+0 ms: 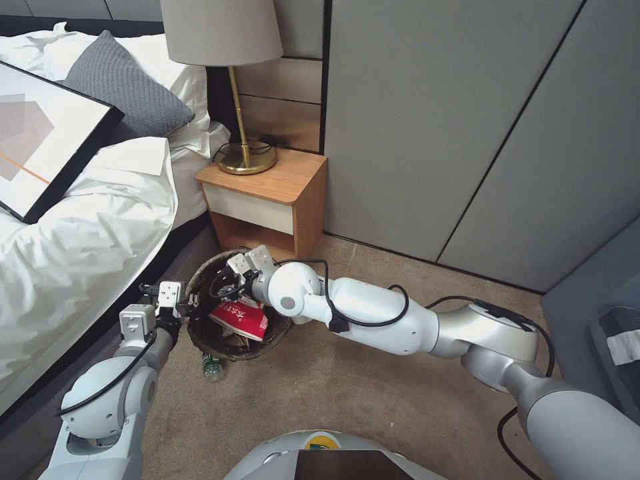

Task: Pick up the trash bin, then pick up the garbage from the floor and place it into the trash bin.

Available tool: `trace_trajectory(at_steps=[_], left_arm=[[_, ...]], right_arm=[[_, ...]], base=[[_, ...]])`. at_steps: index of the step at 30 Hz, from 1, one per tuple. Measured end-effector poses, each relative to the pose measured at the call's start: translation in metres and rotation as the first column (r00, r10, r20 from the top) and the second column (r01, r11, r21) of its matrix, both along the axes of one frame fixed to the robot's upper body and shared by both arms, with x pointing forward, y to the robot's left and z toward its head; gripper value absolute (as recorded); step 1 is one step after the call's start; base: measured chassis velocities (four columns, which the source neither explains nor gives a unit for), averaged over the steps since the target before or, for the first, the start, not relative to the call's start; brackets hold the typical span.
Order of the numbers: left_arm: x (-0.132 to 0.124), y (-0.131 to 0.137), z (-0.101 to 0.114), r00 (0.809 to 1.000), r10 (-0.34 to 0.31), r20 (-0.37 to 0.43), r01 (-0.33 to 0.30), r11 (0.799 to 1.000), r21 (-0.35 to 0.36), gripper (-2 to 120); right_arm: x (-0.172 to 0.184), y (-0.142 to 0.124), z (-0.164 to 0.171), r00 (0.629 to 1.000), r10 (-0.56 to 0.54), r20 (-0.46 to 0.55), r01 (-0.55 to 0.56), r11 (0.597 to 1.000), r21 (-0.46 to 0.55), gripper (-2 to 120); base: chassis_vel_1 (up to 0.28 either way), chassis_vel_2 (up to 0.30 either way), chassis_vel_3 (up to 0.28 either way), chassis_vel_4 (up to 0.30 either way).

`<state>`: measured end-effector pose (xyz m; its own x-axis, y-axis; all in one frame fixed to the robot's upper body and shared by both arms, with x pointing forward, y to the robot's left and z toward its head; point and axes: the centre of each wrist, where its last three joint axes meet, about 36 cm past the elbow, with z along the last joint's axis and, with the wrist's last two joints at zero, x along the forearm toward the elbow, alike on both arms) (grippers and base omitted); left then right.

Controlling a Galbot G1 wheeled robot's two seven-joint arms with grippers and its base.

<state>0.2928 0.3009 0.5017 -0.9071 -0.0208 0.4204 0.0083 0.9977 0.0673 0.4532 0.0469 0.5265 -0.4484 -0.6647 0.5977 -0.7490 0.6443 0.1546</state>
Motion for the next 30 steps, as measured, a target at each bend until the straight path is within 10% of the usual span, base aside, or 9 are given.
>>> trace_trajectory(at_steps=[10,30], left_arm=[[0.004,0.001,-0.002,1.000,0.004,0.000,-0.004,1.000,-0.004,0],[0.004,0.005,0.000,1.000,0.012,0.005,-0.012,1.000,0.009,0]], right_arm=[[-0.032,-0.017,0.059,0.999,0.039,0.012,-0.039,0.998,0.054,99],[-0.041,-0.177,0.165,0.928,-0.221,0.299,0.143,0.955,0.261,100]], base=[[0.000,0.000,0.000,0.000],[0.000,0.000,0.000,0.000]])
